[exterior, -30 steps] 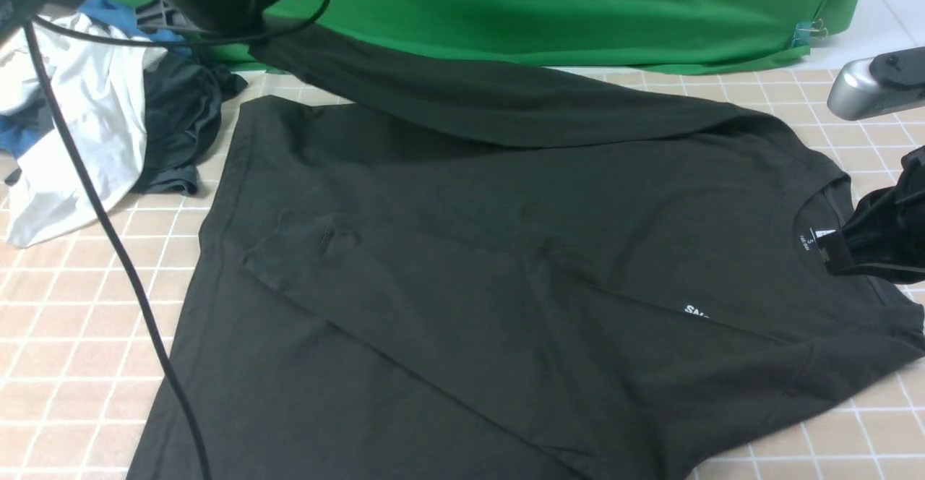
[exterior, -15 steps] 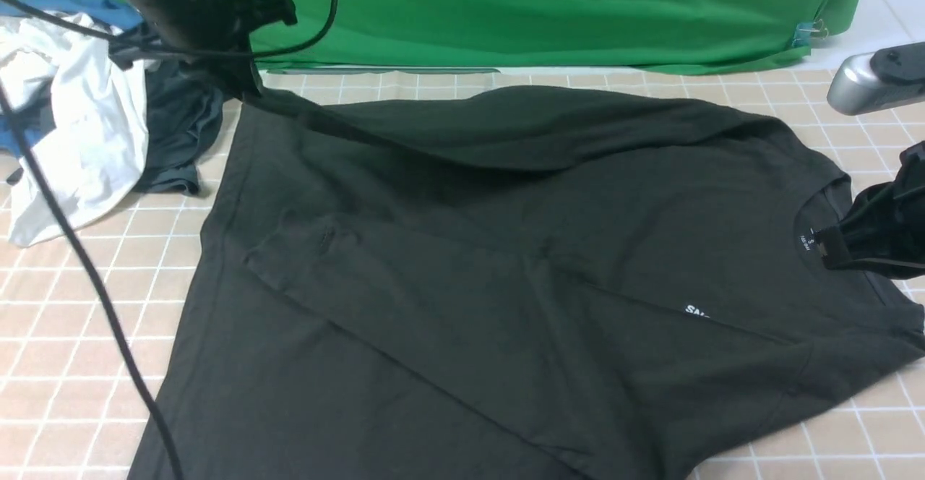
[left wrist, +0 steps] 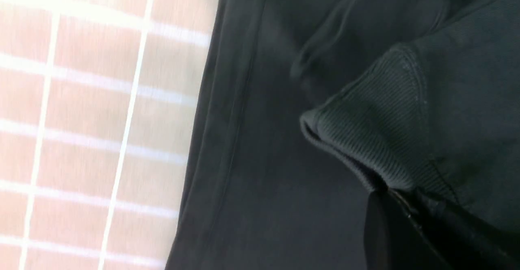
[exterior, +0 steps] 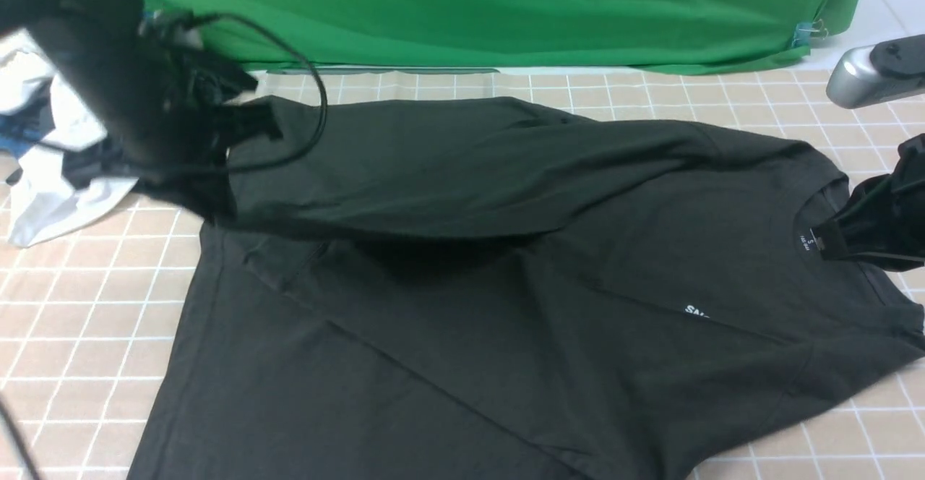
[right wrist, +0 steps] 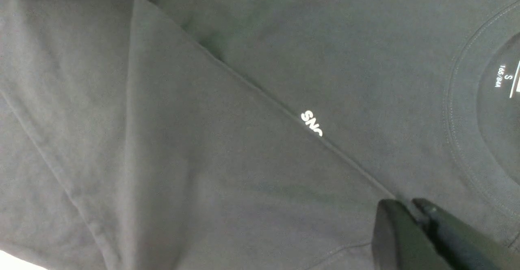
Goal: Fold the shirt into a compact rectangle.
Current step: 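Fold the left side of the dark shirt inward over its body with the left gripper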
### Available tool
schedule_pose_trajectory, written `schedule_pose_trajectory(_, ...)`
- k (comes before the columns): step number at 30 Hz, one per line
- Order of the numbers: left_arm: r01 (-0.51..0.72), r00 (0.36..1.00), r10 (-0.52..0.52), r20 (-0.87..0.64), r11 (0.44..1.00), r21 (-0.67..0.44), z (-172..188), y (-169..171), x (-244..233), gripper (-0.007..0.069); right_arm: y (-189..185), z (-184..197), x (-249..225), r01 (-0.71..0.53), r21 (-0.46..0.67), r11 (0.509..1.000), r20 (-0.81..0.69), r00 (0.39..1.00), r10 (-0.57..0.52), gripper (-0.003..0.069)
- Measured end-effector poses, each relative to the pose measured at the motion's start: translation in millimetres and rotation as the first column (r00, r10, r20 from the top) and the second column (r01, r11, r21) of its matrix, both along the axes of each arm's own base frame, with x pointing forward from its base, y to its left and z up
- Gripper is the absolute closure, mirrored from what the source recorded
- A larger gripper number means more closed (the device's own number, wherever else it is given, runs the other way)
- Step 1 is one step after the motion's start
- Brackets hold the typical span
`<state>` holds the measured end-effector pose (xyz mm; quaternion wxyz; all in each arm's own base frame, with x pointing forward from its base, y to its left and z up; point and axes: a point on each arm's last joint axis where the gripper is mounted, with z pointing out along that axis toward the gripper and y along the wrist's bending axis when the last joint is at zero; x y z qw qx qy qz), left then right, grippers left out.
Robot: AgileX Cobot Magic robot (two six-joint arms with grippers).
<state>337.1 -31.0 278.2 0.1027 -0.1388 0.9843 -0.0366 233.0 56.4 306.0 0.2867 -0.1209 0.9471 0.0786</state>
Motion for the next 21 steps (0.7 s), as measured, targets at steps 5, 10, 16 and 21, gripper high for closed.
schedule_pose_trajectory(5, -0.018, 0.999, 0.019, -0.034, 1.0, 0.025, -11, 3, -21, 0.0595, 0, 0, 0, 0.001, 0.003, 1.0, -0.001, 1.0, -0.001, 0.0578)
schedule_pose_trajectory(10, -0.042, 0.998, 0.044, -0.049, 0.999, 0.033, -27, 5, -29, 0.0595, 0, 0, 0, 0.001, 0.004, 1.0, 0.002, 1.0, -0.001, 0.0568)
schedule_pose_trajectory(16, -0.048, 0.996, 0.05, -0.069, 0.999, 0.019, -52, 4, -39, 0.0593, 0, 0, 0, 0.001, 0.004, 1.0, 0.002, 1.0, -0.001, 0.0568)
schedule_pose_trajectory(21, -0.046, 0.997, 0.048, -0.063, 0.999, 0.024, -59, 5, -41, 0.0533, 0, 0, 0, 0.002, 0.006, 1.0, 0.006, 1.0, -0.002, 0.0568)
